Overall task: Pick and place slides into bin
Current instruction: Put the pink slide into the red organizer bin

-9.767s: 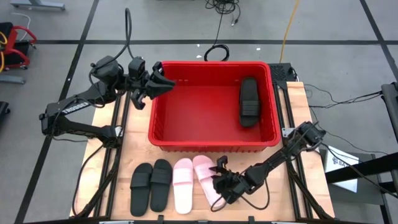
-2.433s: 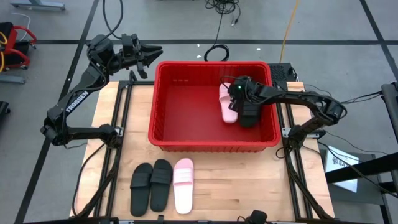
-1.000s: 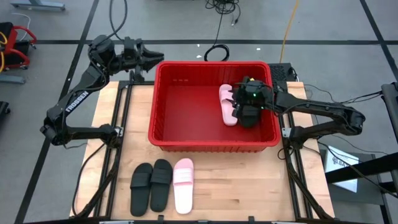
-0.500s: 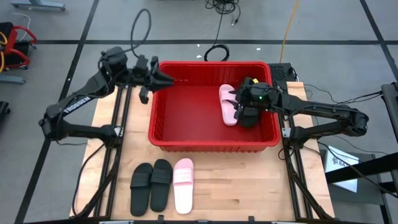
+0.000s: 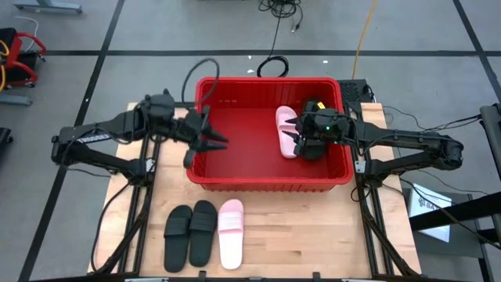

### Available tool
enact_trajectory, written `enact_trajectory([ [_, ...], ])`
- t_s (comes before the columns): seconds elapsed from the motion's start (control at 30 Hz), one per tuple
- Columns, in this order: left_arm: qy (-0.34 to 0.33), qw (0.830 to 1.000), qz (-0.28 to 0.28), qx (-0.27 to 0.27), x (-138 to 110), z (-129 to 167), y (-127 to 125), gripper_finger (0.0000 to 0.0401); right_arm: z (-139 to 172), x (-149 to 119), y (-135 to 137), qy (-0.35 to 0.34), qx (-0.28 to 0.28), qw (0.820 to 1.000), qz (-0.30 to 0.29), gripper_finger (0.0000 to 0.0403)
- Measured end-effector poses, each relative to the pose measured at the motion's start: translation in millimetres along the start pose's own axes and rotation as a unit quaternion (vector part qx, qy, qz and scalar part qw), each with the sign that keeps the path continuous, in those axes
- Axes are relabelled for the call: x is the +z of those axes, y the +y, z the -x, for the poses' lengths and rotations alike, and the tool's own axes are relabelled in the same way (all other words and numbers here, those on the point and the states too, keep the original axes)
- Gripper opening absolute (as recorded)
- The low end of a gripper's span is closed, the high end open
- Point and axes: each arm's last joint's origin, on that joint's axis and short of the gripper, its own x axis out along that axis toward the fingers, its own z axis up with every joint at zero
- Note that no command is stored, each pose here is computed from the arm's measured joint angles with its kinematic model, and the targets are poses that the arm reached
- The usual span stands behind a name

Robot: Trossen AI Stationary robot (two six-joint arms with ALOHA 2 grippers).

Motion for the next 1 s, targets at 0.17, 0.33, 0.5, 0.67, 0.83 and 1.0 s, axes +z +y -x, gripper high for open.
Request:
enact_trajectory([
  [0.17,0.023,0.999,-0.025,0.036,-4,-9,-29,0.0086,0,0,1,0.000,0.001,1.000,0.001,0.0160],
  [0.33,0.058,0.994,-0.052,0.077,-12,-13,-58,0.0086,0,0,1,0.000,0.001,1.000,0.001,0.0160],
  [0.5,0.071,0.988,-0.083,0.106,-18,-18,-88,0.0086,0,0,1,0.000,0.001,1.000,0.001,0.0159],
  [0.67,0.089,0.977,-0.131,0.143,-28,-29,-113,0.0086,0,0,1,-0.002,0.001,1.000,0.001,0.0156],
  [0.83,0.127,0.961,-0.183,0.167,-46,-50,-133,0.0086,0,0,1,-0.002,0.001,1.000,0.002,0.0155],
  [1.0,0.175,0.932,-0.234,0.214,-70,-72,-146,0.0086,0,1,1,-0.003,0.001,1.000,0.009,0.0155],
])
